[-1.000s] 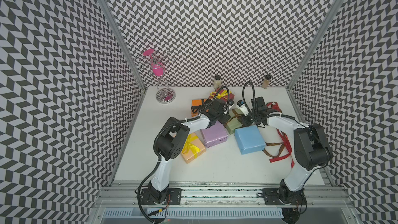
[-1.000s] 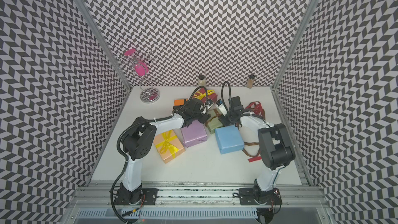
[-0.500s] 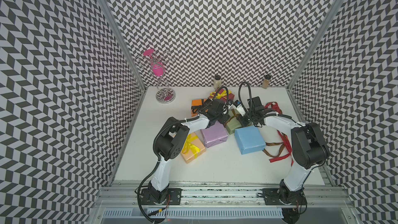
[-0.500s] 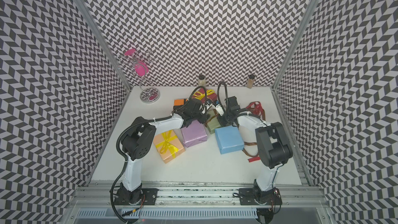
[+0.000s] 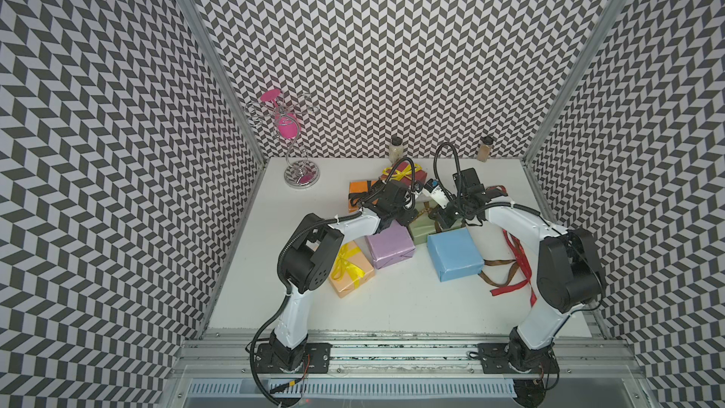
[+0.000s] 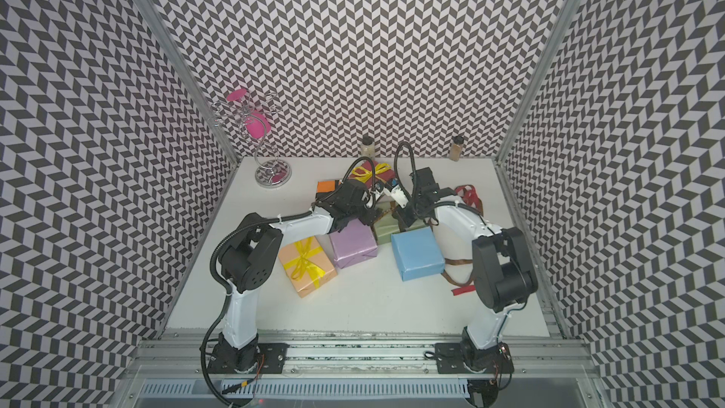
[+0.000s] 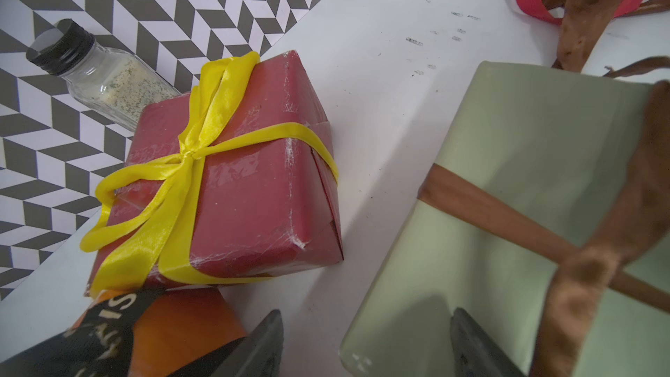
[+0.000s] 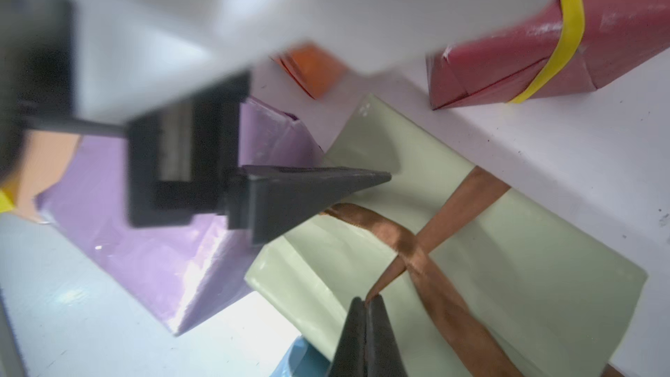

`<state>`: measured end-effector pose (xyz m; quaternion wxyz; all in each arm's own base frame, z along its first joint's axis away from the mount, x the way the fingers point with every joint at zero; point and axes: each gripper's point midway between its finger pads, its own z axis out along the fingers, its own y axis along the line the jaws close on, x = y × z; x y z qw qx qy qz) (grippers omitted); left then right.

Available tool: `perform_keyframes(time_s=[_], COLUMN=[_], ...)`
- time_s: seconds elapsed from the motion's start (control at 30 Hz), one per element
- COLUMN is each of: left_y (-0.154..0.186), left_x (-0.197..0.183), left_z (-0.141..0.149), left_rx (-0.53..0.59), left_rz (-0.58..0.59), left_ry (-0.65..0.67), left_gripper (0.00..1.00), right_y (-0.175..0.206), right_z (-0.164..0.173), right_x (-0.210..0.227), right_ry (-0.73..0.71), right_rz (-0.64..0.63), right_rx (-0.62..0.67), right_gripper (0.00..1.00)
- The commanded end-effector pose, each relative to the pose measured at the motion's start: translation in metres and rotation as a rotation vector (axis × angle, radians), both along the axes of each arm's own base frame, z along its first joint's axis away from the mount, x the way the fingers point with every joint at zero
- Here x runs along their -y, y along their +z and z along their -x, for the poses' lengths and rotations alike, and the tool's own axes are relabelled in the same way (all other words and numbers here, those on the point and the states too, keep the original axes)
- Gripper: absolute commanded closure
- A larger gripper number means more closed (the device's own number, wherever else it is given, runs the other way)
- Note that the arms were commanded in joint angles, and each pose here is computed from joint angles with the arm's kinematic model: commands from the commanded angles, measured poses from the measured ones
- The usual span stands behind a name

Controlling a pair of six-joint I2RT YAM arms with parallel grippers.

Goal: Untie the ribbon bows on the gift boxes
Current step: Pull the ribbon from the gift box.

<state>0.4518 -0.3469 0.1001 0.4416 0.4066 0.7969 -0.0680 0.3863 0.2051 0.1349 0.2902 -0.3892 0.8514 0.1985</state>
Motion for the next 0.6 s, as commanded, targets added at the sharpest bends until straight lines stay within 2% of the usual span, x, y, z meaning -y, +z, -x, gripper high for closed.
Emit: perform_keyframes(time_s=[0.0,0.27,0.57], left_y=[-0.005,-0.003,-0.004], left_x=[-0.007,-0.009,-0.01], left_z=[0.01,0.011,0.013], left_rx=[-0.027,-0.029,-0.03], left_rz=[-0.031,-0.03,-0.034], left_ry=[-0.014,-0.01,-0.012], left_gripper=[0.27,0.27,0.27], right_y=[0.061,0.118,0.202], right_z=[0.004,-0.001,-0.003], right_x=[-0.01,-0.004,0.01], right_ry=[0.054,0.022,-0.04], right_rz=[-0.086,-0.108,-0.133], right_rx=[0.13,0.268,0.483], right_gripper=[1.0,1.0,1.0])
